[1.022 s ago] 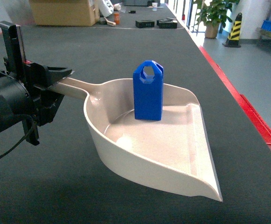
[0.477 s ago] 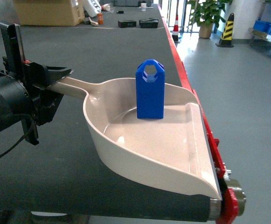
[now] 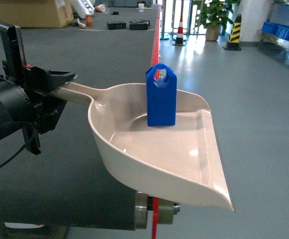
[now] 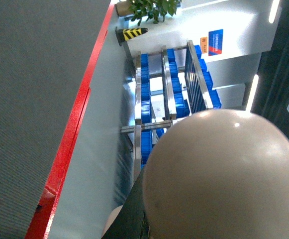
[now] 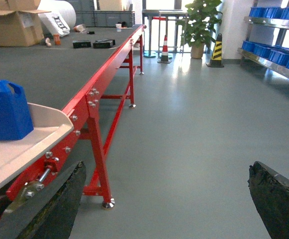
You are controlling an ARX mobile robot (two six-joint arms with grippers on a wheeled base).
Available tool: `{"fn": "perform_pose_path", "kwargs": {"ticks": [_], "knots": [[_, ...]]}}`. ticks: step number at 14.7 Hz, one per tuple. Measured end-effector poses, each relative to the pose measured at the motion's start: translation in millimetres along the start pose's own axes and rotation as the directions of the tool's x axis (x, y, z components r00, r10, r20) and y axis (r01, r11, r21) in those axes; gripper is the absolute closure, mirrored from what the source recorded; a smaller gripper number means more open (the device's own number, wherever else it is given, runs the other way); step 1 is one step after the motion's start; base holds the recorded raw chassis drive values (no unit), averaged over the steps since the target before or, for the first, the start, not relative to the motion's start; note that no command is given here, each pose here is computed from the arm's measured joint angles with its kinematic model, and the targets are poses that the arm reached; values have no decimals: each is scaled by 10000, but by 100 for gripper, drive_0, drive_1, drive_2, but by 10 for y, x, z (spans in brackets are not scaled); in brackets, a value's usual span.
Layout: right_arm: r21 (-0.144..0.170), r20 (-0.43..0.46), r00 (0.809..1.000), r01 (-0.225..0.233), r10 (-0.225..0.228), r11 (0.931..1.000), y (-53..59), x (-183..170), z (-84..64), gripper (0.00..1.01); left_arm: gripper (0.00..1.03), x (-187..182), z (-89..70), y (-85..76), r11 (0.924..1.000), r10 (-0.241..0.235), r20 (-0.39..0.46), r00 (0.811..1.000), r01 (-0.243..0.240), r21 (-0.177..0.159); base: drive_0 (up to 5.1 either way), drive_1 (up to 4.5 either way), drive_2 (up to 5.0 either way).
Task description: Place part in tray to right shelf
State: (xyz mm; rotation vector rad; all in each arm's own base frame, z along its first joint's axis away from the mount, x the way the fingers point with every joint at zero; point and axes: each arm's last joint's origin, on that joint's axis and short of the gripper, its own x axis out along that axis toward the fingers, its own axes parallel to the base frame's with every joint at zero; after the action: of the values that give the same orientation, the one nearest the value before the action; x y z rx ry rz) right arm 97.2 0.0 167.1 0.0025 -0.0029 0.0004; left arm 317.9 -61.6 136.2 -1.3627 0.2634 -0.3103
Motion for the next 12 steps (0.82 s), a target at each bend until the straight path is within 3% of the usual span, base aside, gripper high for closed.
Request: {"fn": "perform_pose_path", "kwargs": {"ticks": [12], "knots": [[0,38,10000,0,0,10000,0,0,4,3,87,0,-1,-1,10000,-21,-31,10000,21,-1,502,-232,-232]]}}
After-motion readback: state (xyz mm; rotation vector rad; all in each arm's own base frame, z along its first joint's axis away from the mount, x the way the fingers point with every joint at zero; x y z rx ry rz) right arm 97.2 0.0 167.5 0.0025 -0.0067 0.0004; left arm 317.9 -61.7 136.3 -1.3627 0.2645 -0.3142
